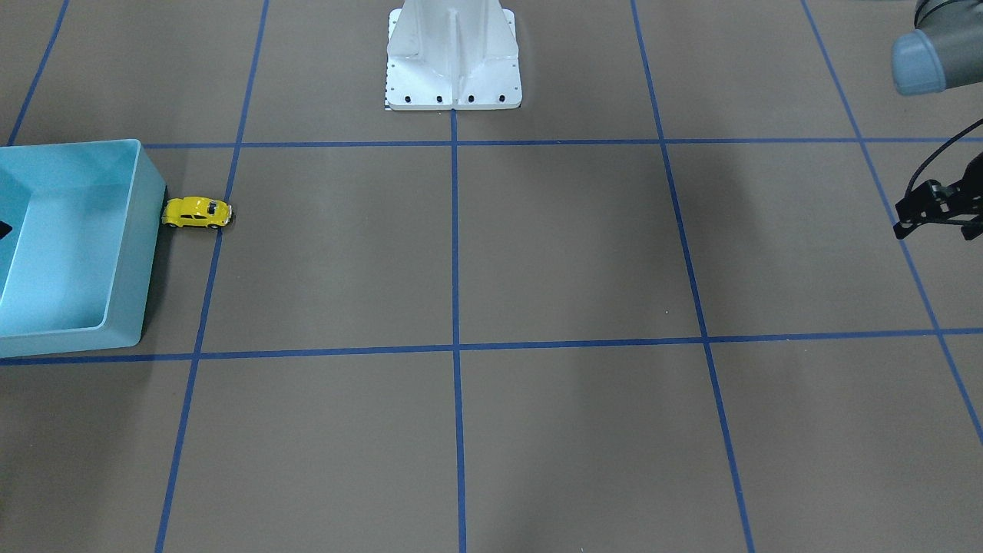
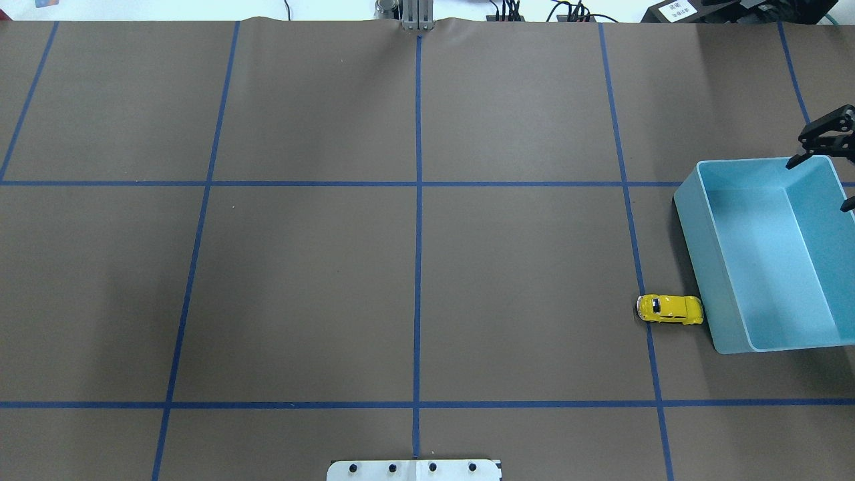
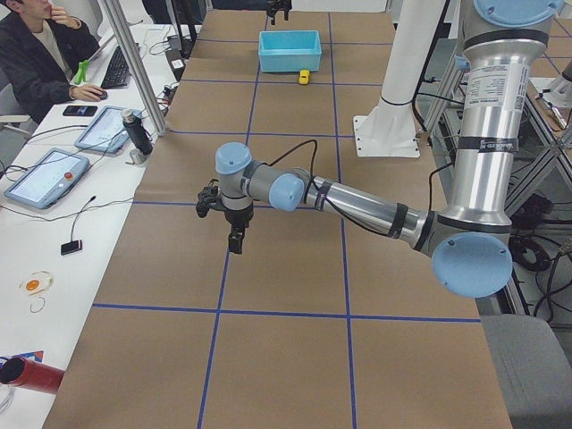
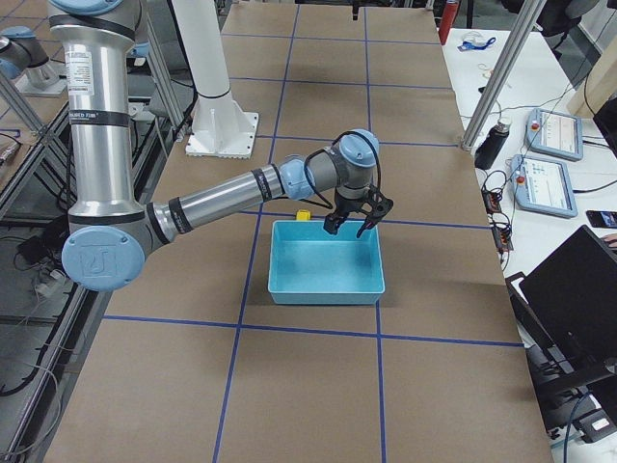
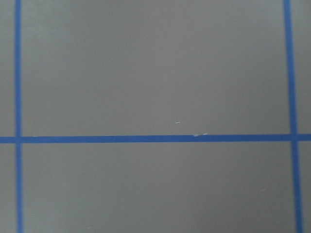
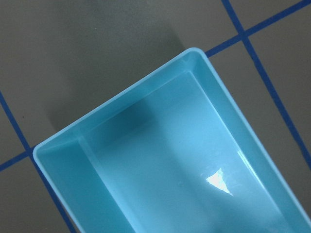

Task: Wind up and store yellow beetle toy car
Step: 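Move the right gripper down to the car resting against the bin, then close the right gripper on the yellow car and lift it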

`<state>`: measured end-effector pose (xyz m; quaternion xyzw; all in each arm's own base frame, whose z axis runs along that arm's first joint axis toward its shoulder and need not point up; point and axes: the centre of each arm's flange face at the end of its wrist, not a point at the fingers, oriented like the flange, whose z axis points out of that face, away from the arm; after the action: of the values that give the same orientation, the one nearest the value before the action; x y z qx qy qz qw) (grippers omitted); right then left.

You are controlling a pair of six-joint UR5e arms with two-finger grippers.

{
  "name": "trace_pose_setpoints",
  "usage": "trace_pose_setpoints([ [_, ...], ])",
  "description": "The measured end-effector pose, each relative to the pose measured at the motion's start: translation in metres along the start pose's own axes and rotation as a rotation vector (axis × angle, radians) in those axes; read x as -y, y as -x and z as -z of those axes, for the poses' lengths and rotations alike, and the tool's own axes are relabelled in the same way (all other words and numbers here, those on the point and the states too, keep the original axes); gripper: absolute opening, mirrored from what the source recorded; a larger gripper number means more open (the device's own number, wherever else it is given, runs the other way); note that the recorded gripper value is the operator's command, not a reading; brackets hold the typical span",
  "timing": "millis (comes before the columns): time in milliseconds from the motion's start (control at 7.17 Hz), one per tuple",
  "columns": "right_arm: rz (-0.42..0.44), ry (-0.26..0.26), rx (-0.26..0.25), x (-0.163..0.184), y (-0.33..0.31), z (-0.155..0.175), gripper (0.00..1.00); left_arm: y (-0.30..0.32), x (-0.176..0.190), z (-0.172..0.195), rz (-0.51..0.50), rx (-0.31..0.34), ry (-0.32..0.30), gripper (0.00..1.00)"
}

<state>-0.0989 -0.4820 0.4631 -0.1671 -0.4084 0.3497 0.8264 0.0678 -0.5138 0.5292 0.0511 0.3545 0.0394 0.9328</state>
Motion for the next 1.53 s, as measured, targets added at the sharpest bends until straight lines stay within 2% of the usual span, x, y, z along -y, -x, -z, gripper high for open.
trace_pose_setpoints([
  [279, -0.175, -0.001, 0.017, -0.033, 0.019, -0.022, 0.99, 0.032, -0.03, -0.008, -0.057, -0.011, -0.013, 1.0],
  [558, -0.309, -0.025, 0.015, -0.073, 0.035, -0.037, 0.99, 0.052, -0.054, -0.018, -0.12, -0.014, -0.024, 1.0],
  [837, -0.425, -0.063, 0.005, -0.115, 0.044, -0.058, 1.0, 0.061, -0.061, -0.019, -0.17, -0.011, -0.029, 1.0],
  [1115, -0.508, -0.107, -0.005, -0.149, 0.048, -0.091, 1.0, 0.068, -0.063, -0.015, -0.206, -0.007, -0.039, 1.0],
  [1534, -0.56, -0.163, -0.018, -0.191, 0.044, -0.145, 1.0, 0.081, -0.068, -0.008, -0.245, 0.002, -0.052, 1.0],
])
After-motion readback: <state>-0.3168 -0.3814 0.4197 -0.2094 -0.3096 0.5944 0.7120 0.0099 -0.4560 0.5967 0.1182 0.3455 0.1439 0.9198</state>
